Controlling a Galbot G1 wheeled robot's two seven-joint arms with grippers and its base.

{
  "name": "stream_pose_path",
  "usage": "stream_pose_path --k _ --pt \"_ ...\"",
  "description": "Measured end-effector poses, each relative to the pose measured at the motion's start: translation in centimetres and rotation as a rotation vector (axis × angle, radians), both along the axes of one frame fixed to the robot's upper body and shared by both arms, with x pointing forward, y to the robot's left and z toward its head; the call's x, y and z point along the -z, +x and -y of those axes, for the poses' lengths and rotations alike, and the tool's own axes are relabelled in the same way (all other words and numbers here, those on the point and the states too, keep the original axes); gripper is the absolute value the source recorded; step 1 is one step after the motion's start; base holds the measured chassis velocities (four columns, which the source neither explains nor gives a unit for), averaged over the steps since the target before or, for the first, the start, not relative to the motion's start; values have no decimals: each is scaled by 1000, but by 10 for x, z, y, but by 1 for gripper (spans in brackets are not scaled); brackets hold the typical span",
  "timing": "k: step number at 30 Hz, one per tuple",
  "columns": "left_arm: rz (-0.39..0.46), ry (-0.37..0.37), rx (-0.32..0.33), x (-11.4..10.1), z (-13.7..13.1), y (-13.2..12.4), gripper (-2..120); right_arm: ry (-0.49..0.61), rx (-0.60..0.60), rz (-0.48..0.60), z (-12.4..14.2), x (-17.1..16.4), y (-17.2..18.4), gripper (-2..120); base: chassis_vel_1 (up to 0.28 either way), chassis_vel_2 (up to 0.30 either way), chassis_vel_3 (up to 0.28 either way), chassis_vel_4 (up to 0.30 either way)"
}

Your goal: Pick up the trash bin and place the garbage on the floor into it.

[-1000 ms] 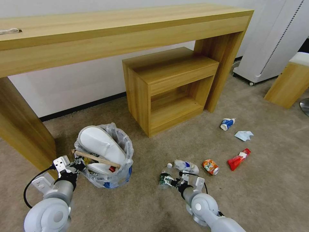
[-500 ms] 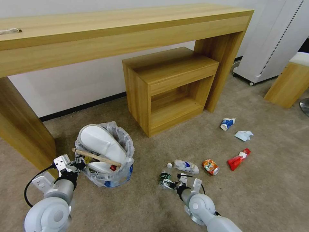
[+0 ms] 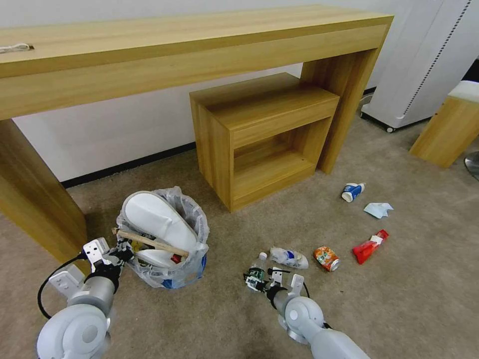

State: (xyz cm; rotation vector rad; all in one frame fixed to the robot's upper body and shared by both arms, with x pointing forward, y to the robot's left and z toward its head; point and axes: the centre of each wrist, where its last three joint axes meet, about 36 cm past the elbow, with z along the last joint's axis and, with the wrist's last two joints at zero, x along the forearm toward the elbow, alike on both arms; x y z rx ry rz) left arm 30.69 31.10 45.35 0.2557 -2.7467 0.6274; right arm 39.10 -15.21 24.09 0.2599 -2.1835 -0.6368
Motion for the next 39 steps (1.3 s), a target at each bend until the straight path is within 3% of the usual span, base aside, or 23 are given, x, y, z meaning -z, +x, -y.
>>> stream_pose_path --k 17,20,28,30,32,39 --pt "-7 -1 -1 2 2 -3 1 -17 5 26 -2 6 7 81 0 0 0 0" --pt "-7 0 -2 2 2 -3 1 -19 4 29 -2 6 7 74 0 0 0 0" --pt "4 -6 3 -2 3 -5 1 -33 3 31 -2 10 6 40 0 0 0 0" --pt "5 -7 4 -3 4 -6 1 -34 3 31 -2 11 6 37 0 0 0 0" --pt "9 -9 7 -5 5 -7 1 -36 2 29 -2 12 6 25 0 0 0 0" --pt "24 -18 22 -11 12 -11 1 -45 -4 27 -3 18 4 10 0 0 0 0"
